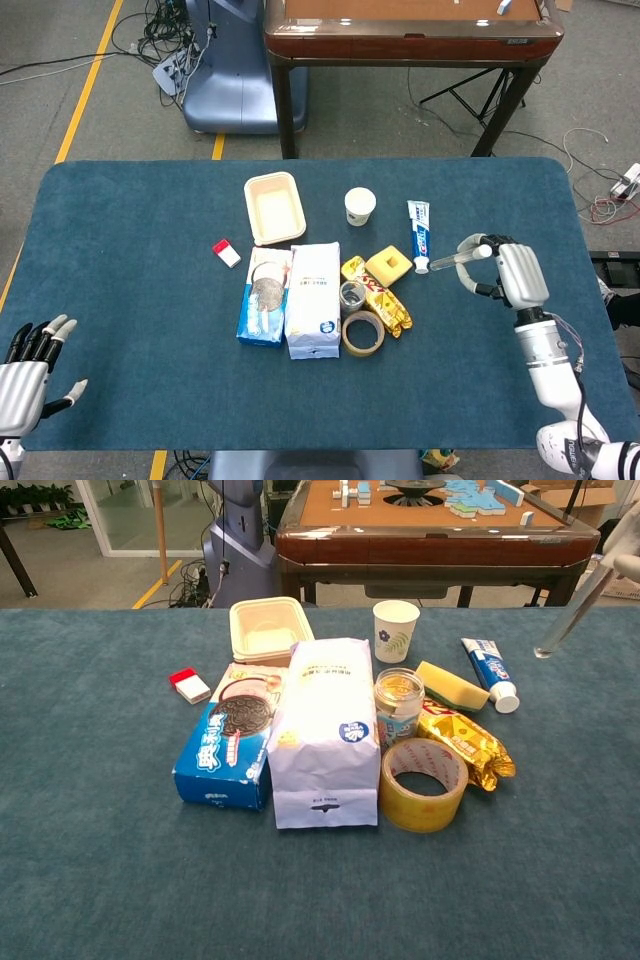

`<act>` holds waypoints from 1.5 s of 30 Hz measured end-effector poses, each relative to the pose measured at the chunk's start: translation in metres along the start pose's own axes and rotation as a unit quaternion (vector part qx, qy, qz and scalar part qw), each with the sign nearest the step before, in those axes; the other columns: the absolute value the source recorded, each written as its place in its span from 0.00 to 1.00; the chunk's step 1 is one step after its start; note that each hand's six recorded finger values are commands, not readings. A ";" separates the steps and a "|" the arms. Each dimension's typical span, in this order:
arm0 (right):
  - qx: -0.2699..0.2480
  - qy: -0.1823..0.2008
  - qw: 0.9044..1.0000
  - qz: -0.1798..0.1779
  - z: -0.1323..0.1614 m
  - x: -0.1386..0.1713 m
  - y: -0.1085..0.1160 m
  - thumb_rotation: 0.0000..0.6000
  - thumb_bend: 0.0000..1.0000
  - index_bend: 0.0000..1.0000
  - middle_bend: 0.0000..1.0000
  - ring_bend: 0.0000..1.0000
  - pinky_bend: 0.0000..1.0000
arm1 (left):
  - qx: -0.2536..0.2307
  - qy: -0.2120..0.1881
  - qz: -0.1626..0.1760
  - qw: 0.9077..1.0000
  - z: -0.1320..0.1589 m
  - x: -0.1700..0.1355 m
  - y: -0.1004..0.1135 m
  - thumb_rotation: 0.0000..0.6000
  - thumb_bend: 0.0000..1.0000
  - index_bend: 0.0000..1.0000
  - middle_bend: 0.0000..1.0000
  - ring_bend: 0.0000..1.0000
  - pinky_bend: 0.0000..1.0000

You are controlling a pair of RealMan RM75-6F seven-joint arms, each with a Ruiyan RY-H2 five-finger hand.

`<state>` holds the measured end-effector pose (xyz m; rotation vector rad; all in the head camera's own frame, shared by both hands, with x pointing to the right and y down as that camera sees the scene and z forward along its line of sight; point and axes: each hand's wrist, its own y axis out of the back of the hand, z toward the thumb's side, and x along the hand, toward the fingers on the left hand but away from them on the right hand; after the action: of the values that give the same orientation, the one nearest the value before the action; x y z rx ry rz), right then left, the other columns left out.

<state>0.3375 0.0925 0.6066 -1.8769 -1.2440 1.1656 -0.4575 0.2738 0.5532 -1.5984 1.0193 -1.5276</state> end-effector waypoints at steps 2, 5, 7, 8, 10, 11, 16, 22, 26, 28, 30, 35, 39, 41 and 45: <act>0.053 0.004 0.998 -0.016 -0.002 0.000 0.003 1.00 0.55 0.68 0.52 0.42 0.35 | 0.000 0.000 0.000 1.000 0.000 0.000 0.000 1.00 0.25 0.11 0.07 0.08 0.00; 0.122 0.008 0.992 -0.040 -0.005 0.000 0.007 1.00 0.55 0.68 0.52 0.42 0.35 | 0.000 0.001 -0.002 1.000 0.000 0.000 -0.001 1.00 0.25 0.11 0.07 0.08 0.00; 0.136 0.005 0.990 -0.045 -0.007 0.001 0.008 1.00 0.55 0.68 0.52 0.42 0.35 | 0.000 0.000 -0.003 1.000 0.000 -0.001 -0.002 1.00 0.25 0.11 0.07 0.08 0.00; 0.130 0.002 0.991 -0.042 -0.007 0.001 0.007 1.00 0.55 0.68 0.52 0.42 0.35 | 0.000 0.000 -0.003 1.000 0.000 -0.001 -0.002 1.00 0.25 0.11 0.07 0.08 0.00; 0.093 -0.005 0.995 -0.026 -0.005 0.002 0.002 1.00 0.55 0.68 0.52 0.42 0.35 | 0.000 0.001 -0.004 1.000 0.000 -0.001 -0.002 1.00 0.25 0.11 0.07 0.08 0.00; 0.070 -0.008 0.997 -0.017 -0.004 0.002 0.000 1.00 0.55 0.68 0.52 0.42 0.35 | 0.000 0.002 -0.004 1.000 -0.001 -0.001 -0.001 1.00 0.25 0.11 0.07 0.08 0.00; -0.081 -0.028 0.996 0.031 0.001 0.005 -0.013 1.00 0.55 0.68 0.52 0.42 0.35 | 0.000 0.003 -0.004 1.000 -0.001 -0.001 -0.002 1.00 0.25 0.11 0.07 0.08 0.00; -0.141 -0.038 0.988 0.051 0.000 0.007 -0.019 1.00 0.55 0.68 0.53 0.42 0.35 | 0.000 0.003 -0.005 1.000 -0.001 -0.001 -0.002 1.00 0.25 0.11 0.07 0.08 0.00; -0.073 -0.032 0.996 0.039 -0.004 0.006 -0.015 1.00 0.55 0.68 0.52 0.42 0.35 | 0.000 0.002 -0.006 1.000 -0.001 0.000 -0.003 1.00 0.25 0.11 0.07 0.08 0.00; -0.018 -0.027 0.999 0.028 -0.006 0.005 -0.013 1.00 0.55 0.68 0.52 0.42 0.35 | 0.000 0.003 -0.008 1.000 -0.001 0.000 -0.003 1.00 0.25 0.11 0.07 0.08 0.00; 0.040 -0.023 0.999 0.015 -0.008 0.004 -0.011 1.00 0.55 0.68 0.53 0.42 0.35 | -0.001 0.004 -0.010 1.000 -0.001 0.000 -0.005 1.00 0.25 0.11 0.07 0.08 0.00; 0.102 -0.023 0.995 0.000 -0.010 0.003 -0.012 1.00 0.55 0.68 0.52 0.42 0.35 | 0.000 0.005 -0.010 1.000 -0.002 0.000 -0.004 1.00 0.25 0.11 0.07 0.08 0.00; 0.032 -0.031 0.999 0.023 -0.006 0.005 -0.021 1.00 0.55 0.68 0.53 0.42 0.35 | 0.001 0.005 -0.010 1.000 -0.002 0.000 -0.004 1.00 0.25 0.11 0.07 0.08 0.00; -0.020 -0.035 0.998 0.037 -0.003 0.005 -0.025 1.00 0.55 0.68 0.52 0.42 0.35 | 0.001 0.005 -0.011 1.000 -0.002 -0.001 -0.004 1.00 0.25 0.11 0.07 0.08 0.00; -0.153 -0.040 0.985 0.064 0.005 0.007 -0.032 1.00 0.55 0.68 0.52 0.42 0.35 | 0.001 0.004 -0.010 1.000 -0.001 0.000 -0.004 1.00 0.25 0.11 0.07 0.08 0.00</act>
<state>0.3208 0.1114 0.6289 -2.1801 -1.4301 1.1795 -0.4586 0.2758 0.5567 -1.6067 1.0080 -1.5493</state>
